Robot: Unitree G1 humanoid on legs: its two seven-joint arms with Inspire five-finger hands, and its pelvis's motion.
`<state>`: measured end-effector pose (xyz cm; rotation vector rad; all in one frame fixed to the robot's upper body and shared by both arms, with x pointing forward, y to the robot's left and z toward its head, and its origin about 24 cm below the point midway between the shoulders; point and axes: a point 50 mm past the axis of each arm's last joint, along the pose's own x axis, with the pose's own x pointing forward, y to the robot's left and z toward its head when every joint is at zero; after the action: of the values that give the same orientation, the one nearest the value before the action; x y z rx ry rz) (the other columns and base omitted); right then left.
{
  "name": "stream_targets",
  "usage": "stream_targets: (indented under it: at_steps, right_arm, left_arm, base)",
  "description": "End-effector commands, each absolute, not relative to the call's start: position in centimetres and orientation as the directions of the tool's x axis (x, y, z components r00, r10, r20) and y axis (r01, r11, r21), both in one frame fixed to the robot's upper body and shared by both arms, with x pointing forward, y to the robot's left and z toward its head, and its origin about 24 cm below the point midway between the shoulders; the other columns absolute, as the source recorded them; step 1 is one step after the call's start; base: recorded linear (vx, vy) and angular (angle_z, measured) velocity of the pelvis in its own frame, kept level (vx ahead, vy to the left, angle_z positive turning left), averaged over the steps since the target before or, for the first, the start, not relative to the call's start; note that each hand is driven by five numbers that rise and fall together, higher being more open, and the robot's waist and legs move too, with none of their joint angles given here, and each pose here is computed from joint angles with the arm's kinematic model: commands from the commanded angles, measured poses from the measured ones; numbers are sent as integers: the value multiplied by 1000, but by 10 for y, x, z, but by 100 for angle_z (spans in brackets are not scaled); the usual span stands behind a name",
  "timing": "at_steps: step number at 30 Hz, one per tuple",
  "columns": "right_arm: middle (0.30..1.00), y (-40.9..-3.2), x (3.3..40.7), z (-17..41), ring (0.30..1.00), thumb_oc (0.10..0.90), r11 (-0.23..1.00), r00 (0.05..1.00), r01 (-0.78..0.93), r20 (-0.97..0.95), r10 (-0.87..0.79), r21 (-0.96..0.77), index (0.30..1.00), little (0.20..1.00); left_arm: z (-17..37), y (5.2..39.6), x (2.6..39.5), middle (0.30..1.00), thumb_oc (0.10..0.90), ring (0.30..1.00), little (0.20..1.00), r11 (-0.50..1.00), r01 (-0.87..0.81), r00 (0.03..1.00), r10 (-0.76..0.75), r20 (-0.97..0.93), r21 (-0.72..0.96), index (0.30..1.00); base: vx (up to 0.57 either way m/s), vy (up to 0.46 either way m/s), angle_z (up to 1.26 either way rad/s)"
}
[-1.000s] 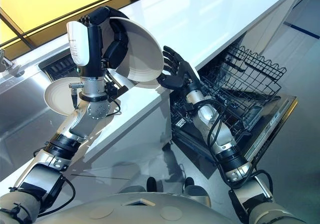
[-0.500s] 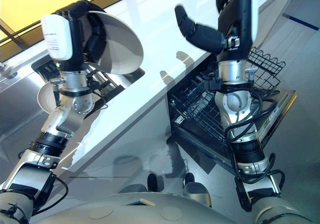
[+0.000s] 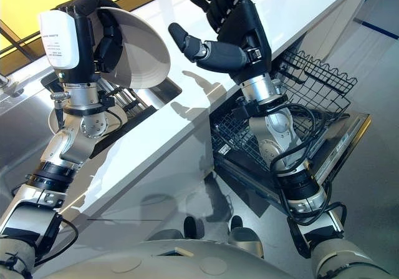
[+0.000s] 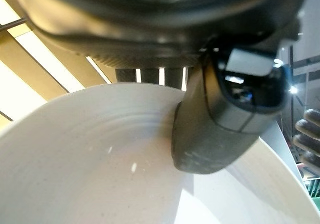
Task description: Pick up plates and place into dishwasher.
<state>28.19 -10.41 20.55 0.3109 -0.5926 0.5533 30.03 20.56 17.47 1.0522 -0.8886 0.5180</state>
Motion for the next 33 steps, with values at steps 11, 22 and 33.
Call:
stream_targets:
  at_steps: [11,22,33]
  right_arm:
    - [900,-78,276,246,900,800,590,622,-716,725,295,374,900,900]
    - [900,-69,295,206,900,800,665,768,-602,549,330,442,900,900]
    - [900,-67,298,188,900,800,697,808,-561,478,344,447,900,900]
  left_arm:
    - [217,159,320,300,100,300,200,552,-743,388,-104,916,378,300]
    - [220,148,317,300,100,300,200,591,-726,355,-116,928,351,300]
    - [223,150,314,300,100,300,200,584,-738,345,-104,933,338,300]
  base:
    - [0,0,0]
    - [0,0,0]
    - [0,0,0]
